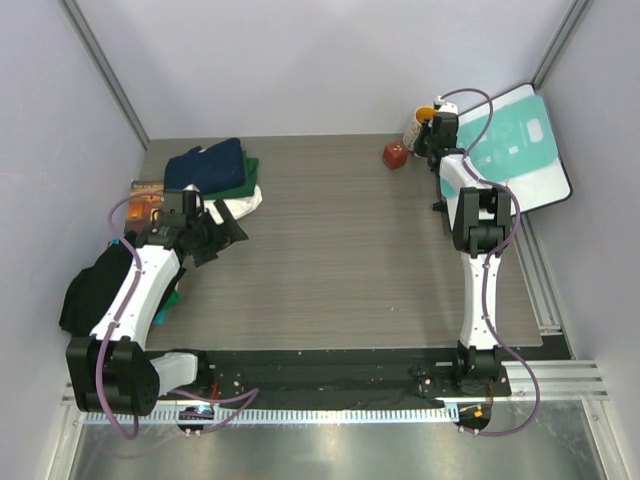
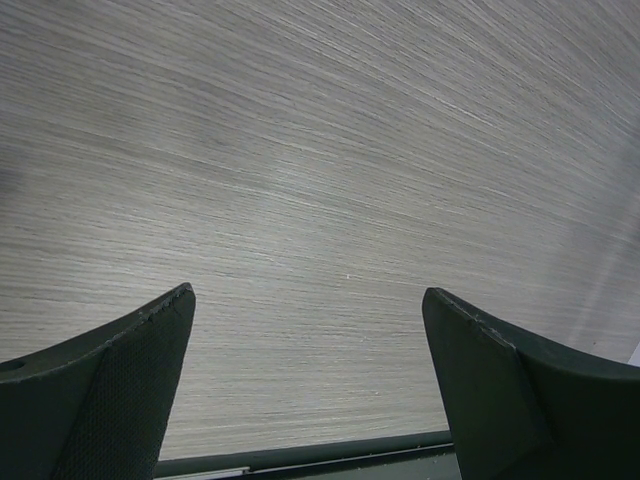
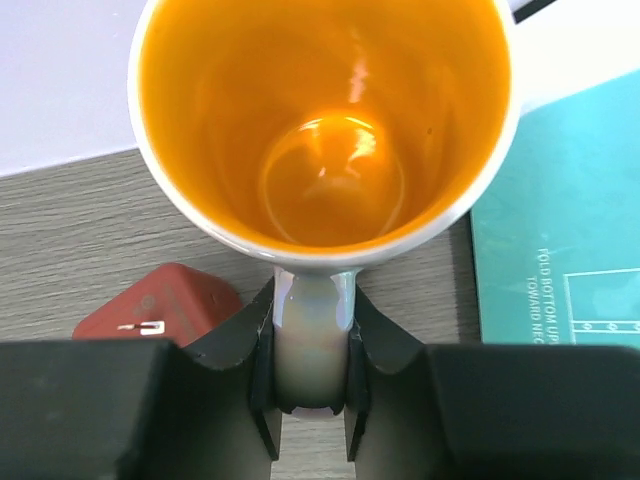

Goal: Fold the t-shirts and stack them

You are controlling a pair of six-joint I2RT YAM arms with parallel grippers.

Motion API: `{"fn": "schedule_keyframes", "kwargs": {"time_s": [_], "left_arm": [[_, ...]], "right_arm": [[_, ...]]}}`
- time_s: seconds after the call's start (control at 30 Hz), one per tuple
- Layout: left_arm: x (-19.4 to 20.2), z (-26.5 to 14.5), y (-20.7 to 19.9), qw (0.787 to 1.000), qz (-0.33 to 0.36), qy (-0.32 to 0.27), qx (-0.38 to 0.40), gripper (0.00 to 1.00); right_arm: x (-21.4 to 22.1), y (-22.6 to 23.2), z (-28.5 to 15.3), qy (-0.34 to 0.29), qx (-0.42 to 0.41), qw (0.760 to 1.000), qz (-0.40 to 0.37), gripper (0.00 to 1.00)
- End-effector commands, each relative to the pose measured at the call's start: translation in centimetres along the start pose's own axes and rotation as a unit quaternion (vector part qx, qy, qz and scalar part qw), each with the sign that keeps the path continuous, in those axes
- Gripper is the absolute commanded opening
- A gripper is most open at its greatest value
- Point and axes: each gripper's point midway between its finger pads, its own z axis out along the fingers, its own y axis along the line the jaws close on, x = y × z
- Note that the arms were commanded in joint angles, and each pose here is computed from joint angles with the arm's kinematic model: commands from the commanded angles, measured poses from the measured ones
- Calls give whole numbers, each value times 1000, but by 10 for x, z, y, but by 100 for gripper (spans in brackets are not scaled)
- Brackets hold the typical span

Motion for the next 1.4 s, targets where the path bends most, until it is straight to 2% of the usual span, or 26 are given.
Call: {"fn": "schedule_keyframes", "kwargs": {"time_s": [0.0, 0.37, 0.8, 0.93, 1.13, 1.37], "left_arm": [[-7, -1, -7, 1000, 7, -15, 20, 95], [-6, -6, -8, 999, 6, -18, 25, 95], [-2, -15, -7, 999, 10, -26, 31, 95], [-2, -19, -6, 999, 11, -30, 29, 95], [-1, -21, -6, 999, 9, -33, 29, 95], [-1, -25, -4, 999, 11, -38, 25, 95]], "right_arm": [[25, 13, 2, 34, -25, 999, 1, 1], [14, 63, -26, 39, -79, 996, -28, 1], [24, 135, -97, 74, -154, 983, -61, 1], [35, 164, -110, 90, -186, 976, -66, 1], [86, 220, -126, 138, -235, 958, -93, 1], [114, 280, -161, 143, -291, 942, -88, 1]]}}
